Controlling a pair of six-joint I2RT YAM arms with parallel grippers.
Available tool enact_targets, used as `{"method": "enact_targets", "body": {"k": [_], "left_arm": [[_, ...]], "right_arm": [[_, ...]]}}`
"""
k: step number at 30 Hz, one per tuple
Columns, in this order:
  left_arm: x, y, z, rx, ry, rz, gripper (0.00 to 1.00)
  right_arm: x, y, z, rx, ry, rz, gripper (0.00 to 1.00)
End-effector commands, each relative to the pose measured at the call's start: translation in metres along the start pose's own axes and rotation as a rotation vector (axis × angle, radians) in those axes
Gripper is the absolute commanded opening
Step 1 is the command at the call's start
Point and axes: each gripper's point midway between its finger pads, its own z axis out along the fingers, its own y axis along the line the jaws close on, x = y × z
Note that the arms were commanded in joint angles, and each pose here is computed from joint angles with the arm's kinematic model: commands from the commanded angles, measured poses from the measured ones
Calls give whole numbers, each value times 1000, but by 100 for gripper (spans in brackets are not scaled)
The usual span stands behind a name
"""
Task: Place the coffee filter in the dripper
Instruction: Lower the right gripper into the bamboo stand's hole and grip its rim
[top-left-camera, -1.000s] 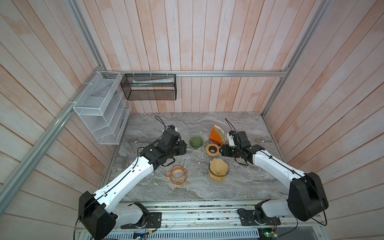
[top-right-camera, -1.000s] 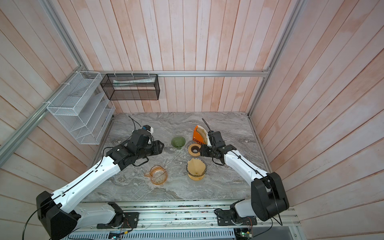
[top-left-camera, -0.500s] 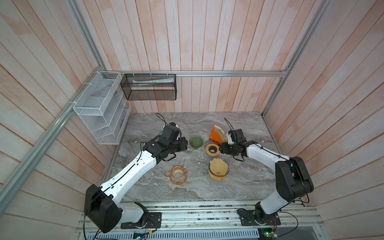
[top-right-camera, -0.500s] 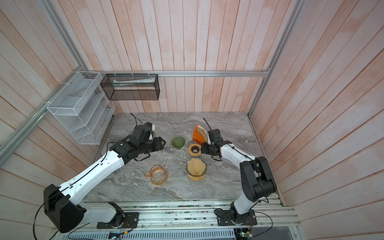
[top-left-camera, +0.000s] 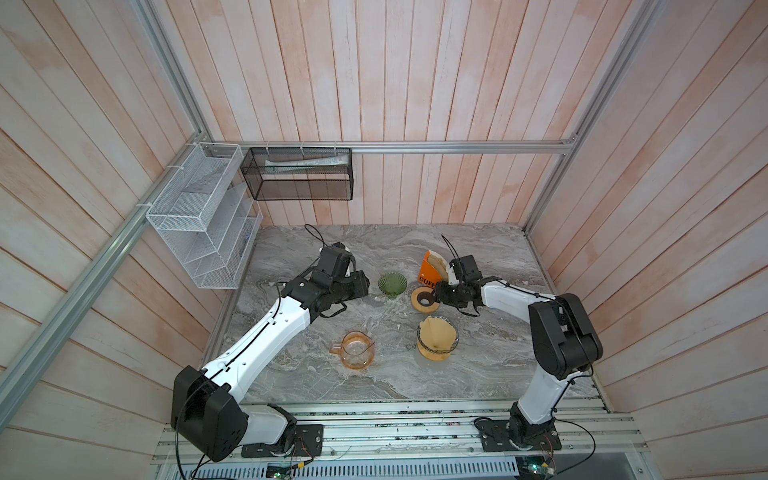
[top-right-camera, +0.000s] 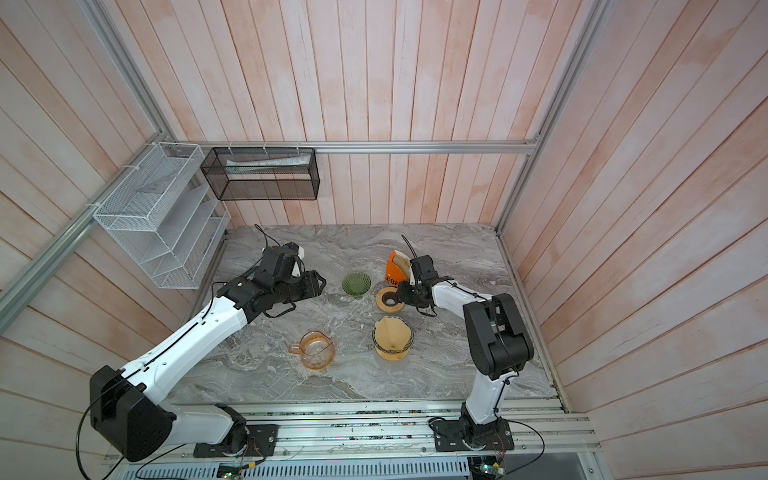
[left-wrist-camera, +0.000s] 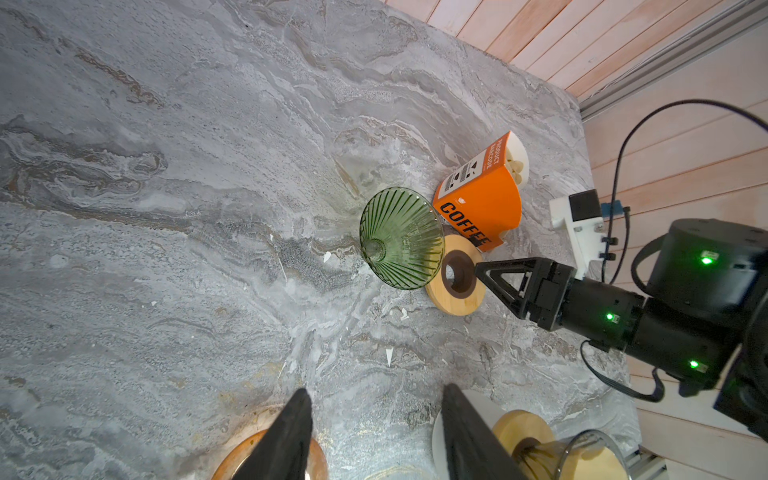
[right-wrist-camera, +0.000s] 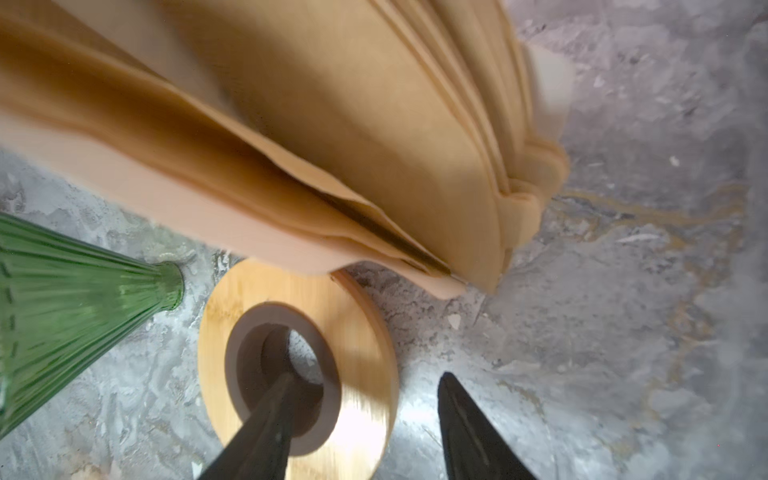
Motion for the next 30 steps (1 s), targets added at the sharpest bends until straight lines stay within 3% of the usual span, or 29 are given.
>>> {"method": "enact_targets", "body": {"k": [1,5,13,30], "left_arm": [[-8,-6,0,33,-20,17,53],[-8,-3,-1,35,-21,14,53],[-7,3,-4,25,-23,6,53],[-2,9,-8,26,-29,0,53]], "right_arm": [[-6,0,5,21,-8,3,57],[-4,-3,9,43,-5,2,55],[-1,0,16,65,6,-11,43],[8,0,24,81,34,-18,43]]}}
